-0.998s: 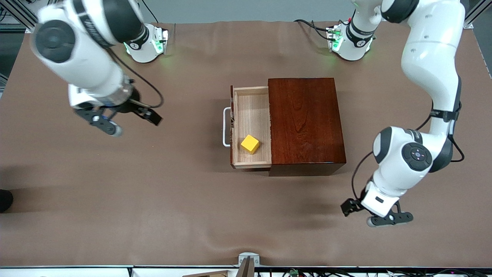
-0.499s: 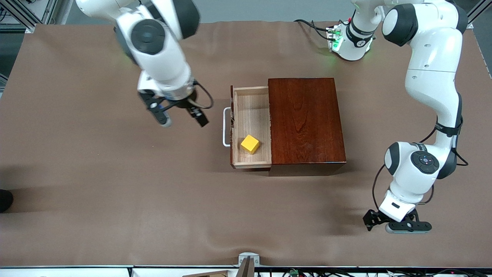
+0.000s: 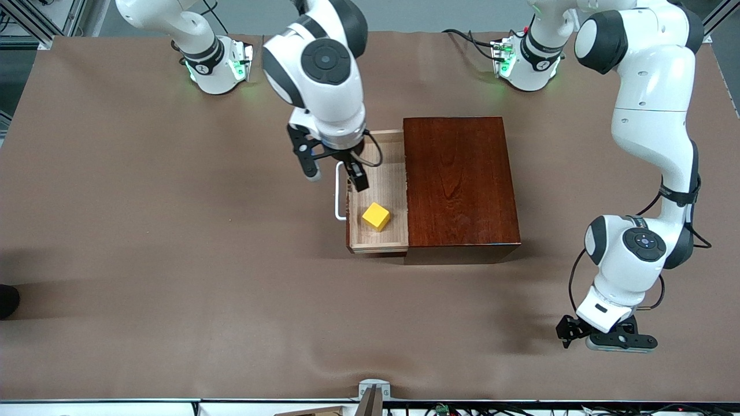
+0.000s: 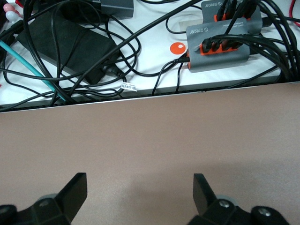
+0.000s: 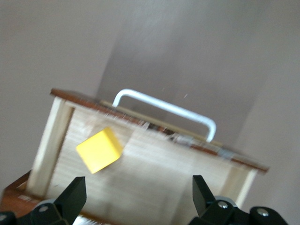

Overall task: Open drawer, take yellow block, close drawer
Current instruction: 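Lower the right gripper into the drawer onto the yellow cube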

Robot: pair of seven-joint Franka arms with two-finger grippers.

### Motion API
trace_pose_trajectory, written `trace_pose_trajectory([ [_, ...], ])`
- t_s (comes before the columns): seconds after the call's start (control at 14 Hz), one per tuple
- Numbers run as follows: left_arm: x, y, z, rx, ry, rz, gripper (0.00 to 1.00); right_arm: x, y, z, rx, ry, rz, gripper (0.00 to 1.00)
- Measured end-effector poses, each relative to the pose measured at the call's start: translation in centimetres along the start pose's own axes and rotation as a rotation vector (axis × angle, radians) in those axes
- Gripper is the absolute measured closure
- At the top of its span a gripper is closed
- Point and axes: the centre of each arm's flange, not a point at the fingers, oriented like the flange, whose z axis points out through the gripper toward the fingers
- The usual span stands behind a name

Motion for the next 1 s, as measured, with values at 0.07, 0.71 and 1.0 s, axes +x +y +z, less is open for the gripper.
trace_pose_trajectory([
  [0.07,0.1,0.1,-0.1,-0.001,0.003,0.001,0.00,-0.9,-0.1,0.4,0.022,-0.011,0.036,0.00],
  [0.71,-2.4,2.2,-0.7,-0.018,-0.059,0.029,0.00,-2.6,-1.8,6.9,0.069,0.016,0.087,0.00],
  [1.0,-4.5,2.4,-3.4,-0.020,-0.107,0.038,0.00,-2.4,-2.7,9.1,0.108,0.031,0.010,0.00],
])
